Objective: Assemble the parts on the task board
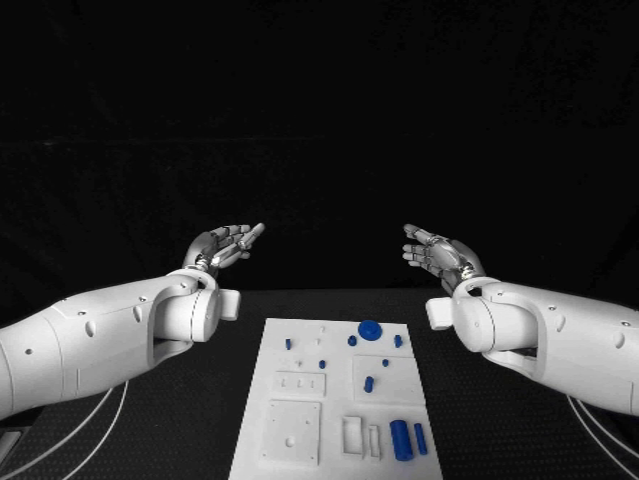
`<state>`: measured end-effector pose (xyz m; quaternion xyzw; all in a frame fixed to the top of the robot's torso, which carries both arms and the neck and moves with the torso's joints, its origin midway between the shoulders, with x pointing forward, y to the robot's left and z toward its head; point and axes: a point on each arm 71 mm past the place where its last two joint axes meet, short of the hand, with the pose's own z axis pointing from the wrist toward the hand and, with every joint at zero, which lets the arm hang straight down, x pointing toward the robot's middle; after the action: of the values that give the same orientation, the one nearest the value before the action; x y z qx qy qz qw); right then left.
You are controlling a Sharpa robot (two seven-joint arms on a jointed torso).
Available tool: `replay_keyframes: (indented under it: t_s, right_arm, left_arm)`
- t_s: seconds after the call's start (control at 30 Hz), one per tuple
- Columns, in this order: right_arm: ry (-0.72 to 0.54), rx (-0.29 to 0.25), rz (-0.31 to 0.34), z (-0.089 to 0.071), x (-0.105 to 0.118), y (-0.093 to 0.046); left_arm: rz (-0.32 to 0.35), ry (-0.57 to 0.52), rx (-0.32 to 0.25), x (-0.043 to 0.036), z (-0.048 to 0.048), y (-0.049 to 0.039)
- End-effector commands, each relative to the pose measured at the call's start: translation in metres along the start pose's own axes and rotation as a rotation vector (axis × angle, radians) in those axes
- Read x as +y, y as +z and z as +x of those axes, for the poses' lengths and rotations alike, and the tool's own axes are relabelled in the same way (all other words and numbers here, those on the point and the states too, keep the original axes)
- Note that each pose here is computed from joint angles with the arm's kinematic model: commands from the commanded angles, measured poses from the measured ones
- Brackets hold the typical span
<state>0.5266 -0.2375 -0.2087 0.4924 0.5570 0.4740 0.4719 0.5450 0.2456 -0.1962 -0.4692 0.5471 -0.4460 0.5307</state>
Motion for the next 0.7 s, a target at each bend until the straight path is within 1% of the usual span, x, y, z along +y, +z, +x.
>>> replay_keyframes:
  t_s: [0.03,0.1,0.17,0.4,0.43,0.57,0.7]
  right_arm:
    - [0.029,0.185,0.128,0.002,-0.001,0.008]
    - [0.019,0.206,0.149,-0.003,0.003,0.013]
    - [0.011,0.221,0.164,-0.008,0.006,0.017]
    - [-0.001,0.242,0.186,-0.014,0.011,0.022]
    - [-0.092,0.216,0.156,-0.026,0.012,0.027]
    - [-0.179,0.201,0.123,-0.027,0.013,0.030]
    - [-0.289,0.180,0.081,-0.031,0.016,0.033]
  left_arm:
    - [-0.065,0.003,0.110,-0.0010,0.0025,0.0074]
    - [-0.069,0.012,0.112,-0.0033,-0.0006,0.0108]
    - [-0.070,0.016,0.113,-0.0042,-0.0017,0.0120]
    - [-0.070,0.016,0.113,-0.0042,-0.0018,0.0121]
    - [-0.073,0.010,0.128,-0.0035,-0.0044,0.0125]
    - [-0.067,0.004,0.145,-0.0038,-0.0047,0.0122]
    - [-0.062,0.003,0.144,-0.0038,-0.0068,0.0115]
